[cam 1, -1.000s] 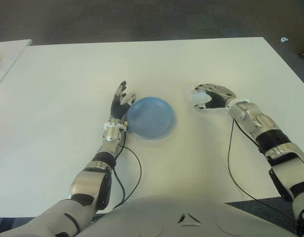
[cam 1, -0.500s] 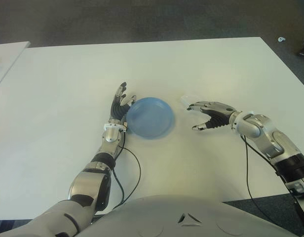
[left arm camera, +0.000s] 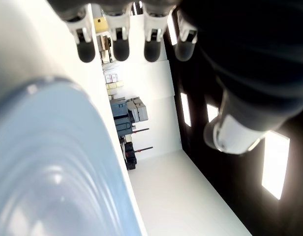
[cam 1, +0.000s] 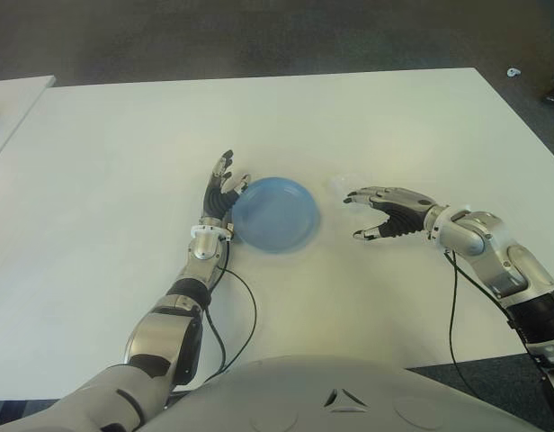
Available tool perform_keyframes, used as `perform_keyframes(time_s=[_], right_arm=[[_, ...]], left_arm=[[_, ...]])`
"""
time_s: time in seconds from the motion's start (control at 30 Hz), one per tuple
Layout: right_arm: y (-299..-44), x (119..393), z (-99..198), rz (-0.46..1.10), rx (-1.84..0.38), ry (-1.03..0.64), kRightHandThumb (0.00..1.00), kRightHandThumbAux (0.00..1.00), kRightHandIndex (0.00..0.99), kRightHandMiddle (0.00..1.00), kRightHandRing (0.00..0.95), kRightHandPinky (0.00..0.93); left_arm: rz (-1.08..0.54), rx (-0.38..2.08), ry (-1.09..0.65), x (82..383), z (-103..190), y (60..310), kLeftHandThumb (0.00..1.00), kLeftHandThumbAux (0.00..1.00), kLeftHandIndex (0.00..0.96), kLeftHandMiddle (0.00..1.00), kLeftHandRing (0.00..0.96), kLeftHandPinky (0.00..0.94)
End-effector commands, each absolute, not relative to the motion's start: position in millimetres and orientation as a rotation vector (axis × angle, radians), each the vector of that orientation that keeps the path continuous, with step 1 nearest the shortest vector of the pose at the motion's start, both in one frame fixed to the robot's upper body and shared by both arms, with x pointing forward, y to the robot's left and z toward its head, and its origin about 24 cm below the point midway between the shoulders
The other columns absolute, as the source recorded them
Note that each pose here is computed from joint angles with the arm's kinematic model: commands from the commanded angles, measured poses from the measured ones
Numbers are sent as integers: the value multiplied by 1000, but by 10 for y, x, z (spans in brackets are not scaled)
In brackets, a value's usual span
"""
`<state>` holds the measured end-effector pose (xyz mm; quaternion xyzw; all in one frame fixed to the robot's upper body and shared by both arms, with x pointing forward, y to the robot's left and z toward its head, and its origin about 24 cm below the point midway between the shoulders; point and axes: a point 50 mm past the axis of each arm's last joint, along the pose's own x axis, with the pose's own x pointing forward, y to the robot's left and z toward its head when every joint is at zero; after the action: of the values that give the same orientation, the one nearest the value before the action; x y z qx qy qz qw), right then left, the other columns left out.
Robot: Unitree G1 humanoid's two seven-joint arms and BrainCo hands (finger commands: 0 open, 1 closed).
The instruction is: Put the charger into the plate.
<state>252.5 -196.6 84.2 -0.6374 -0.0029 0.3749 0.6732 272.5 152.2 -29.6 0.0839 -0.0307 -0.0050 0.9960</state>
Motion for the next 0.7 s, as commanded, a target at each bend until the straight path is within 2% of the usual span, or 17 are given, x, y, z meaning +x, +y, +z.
perform_keyframes(time_s=[0.03, 0.37, 0.7], right_arm=[[-2005, 2480, 783, 868, -1428, 45, 0, 338, 0, 0, 0, 0], [-2021, 2489, 822, 827, -1456, 18, 0, 348, 0, 0, 0, 0], [-1997, 2571, 902, 641, -1479, -122, 0, 349, 0, 0, 0, 0]], left_arm=[[-13, 189, 148, 2258, -747, 1551, 3, 658, 0, 0, 0, 0], [-17, 185, 150, 2266, -744, 1574, 0, 655, 0, 0, 0, 0], [-20, 194, 147, 2269, -740, 1584, 0, 666, 0, 0, 0, 0]])
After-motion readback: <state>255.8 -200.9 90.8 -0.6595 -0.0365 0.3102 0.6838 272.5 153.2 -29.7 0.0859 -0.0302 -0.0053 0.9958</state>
